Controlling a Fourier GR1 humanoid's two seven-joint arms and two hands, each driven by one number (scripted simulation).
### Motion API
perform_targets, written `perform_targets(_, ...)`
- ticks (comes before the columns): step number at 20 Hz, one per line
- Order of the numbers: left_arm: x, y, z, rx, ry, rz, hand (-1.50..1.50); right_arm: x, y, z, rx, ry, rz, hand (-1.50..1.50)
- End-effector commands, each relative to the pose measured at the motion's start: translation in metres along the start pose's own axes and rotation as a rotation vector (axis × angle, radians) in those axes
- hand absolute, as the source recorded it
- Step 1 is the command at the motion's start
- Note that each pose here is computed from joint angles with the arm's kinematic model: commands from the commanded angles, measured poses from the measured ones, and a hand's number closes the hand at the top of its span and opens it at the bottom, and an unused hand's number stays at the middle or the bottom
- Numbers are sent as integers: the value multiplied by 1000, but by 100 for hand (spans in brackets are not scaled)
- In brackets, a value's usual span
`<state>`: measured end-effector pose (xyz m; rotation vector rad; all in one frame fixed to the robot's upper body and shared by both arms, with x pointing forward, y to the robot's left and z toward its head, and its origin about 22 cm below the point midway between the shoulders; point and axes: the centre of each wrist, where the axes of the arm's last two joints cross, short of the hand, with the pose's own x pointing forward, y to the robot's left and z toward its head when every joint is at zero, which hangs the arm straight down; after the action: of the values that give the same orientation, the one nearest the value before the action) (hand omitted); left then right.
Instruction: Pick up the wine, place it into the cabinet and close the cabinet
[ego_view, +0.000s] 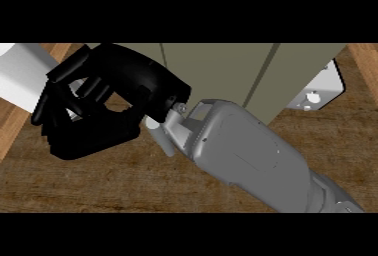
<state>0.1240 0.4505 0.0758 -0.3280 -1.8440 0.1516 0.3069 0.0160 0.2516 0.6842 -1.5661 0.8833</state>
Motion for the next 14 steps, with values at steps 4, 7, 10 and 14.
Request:
perform_targets(4,3,0,-2,-28,-61,46,-150,-29,-13,-22,348,208,-12,150)
perform_targets(7,2,10,5,-19,-49,48,-150,-59,-25,-26,367,242,-42,150)
perform_targets(10,11,14,7,-13,-60,44,-150,-48,-47,-34,368,232,-124,150)
perform_targets(14,11,5,5,-28,-34,45,-150,-48,-61,-45,356,193,-187,150)
